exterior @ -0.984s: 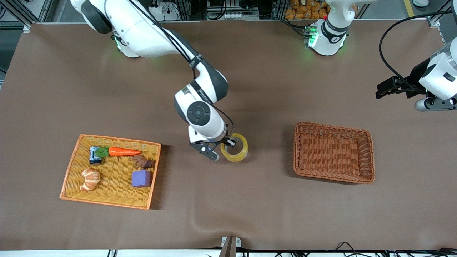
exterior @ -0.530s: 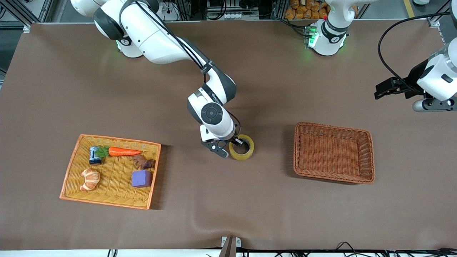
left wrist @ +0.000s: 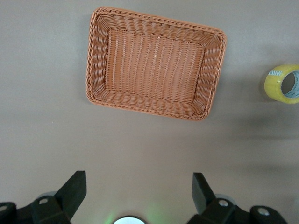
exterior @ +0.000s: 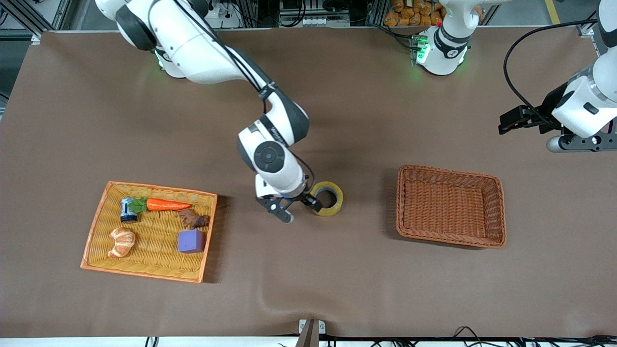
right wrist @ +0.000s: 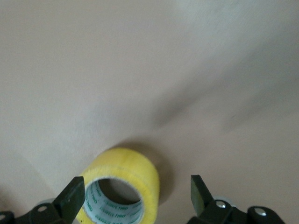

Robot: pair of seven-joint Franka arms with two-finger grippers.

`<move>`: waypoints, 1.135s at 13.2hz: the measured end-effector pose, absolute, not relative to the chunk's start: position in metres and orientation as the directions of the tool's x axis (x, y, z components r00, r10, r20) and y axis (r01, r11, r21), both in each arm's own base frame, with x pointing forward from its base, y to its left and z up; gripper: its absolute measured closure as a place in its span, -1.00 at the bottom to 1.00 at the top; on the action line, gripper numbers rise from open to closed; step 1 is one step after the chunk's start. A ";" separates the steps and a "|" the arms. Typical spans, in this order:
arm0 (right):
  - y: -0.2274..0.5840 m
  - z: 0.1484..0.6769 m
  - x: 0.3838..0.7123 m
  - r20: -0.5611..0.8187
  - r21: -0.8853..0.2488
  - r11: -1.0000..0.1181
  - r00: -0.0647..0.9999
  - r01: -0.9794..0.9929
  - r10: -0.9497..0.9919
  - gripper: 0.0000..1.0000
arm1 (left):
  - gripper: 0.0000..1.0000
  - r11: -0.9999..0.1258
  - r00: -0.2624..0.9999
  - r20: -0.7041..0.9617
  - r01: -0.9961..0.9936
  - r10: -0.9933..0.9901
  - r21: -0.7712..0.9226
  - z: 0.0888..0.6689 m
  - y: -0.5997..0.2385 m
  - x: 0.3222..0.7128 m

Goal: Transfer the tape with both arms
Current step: 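Open the right gripper and withdraw while the left gripper reaches forward, then lower the left gripper onto the tape roll while the right gripper retracts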

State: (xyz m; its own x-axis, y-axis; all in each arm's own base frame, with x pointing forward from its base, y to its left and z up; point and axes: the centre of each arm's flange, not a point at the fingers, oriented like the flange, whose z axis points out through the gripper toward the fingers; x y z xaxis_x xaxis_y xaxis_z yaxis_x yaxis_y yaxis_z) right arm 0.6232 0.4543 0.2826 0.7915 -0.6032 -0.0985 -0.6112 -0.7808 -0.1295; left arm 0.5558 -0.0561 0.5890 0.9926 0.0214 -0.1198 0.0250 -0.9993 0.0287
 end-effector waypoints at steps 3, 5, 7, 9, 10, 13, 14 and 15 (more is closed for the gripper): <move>0.396 0.306 0.642 -0.140 -0.034 -0.853 0.848 -0.520 -0.511 -1.00 | -1.00 -0.999 0.991 -0.133 0.025 0.020 0.032 0.585 -0.078 0.551; 0.350 0.311 0.654 -0.194 0.029 -0.885 0.866 -0.465 -0.461 -1.00 | -1.00 -0.996 0.987 -0.141 0.078 0.072 0.037 0.582 -0.111 0.546; 0.301 0.313 0.663 -0.262 0.082 -0.902 0.864 -0.424 -0.430 -1.00 | -1.00 -0.988 0.983 -0.117 0.146 0.138 0.056 0.571 -0.152 0.546; 0.255 0.324 0.670 -0.309 0.103 -0.916 0.863 -0.388 -0.401 -1.00 | -1.00 -0.971 0.972 -0.095 0.224 0.216 0.087 0.543 -0.197 0.557; 0.231 0.334 0.673 -0.312 0.101 -0.924 0.871 -0.368 -0.380 -1.00 | -1.00 -0.960 0.964 -0.091 0.259 0.250 0.110 0.520 -0.223 0.565; 0.162 0.349 0.666 -0.328 0.093 -0.957 0.899 -0.276 -0.291 -1.00 | -1.00 -0.933 0.948 -0.112 0.313 0.297 0.177 0.439 -0.293 0.588; 0.139 0.350 0.663 -0.336 0.087 -0.965 0.904 -0.248 -0.263 -1.00 | -1.00 -0.922 0.939 -0.115 0.340 0.323 0.185 0.414 -0.312 0.595; 0.116 0.349 0.659 -0.347 0.076 -0.973 0.909 -0.220 -0.233 -1.00 | -1.00 -0.913 0.930 -0.102 0.366 0.353 0.179 0.393 -0.331 0.601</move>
State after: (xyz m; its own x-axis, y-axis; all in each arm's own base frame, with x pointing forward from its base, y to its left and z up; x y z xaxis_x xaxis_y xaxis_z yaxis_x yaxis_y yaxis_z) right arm 0.6595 0.1157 0.3485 0.9086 -0.2326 -0.3468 -0.2199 -0.9725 0.0761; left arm 0.6011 -0.3314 0.3927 0.9300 0.3532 -0.1020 0.3664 -0.9130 0.1795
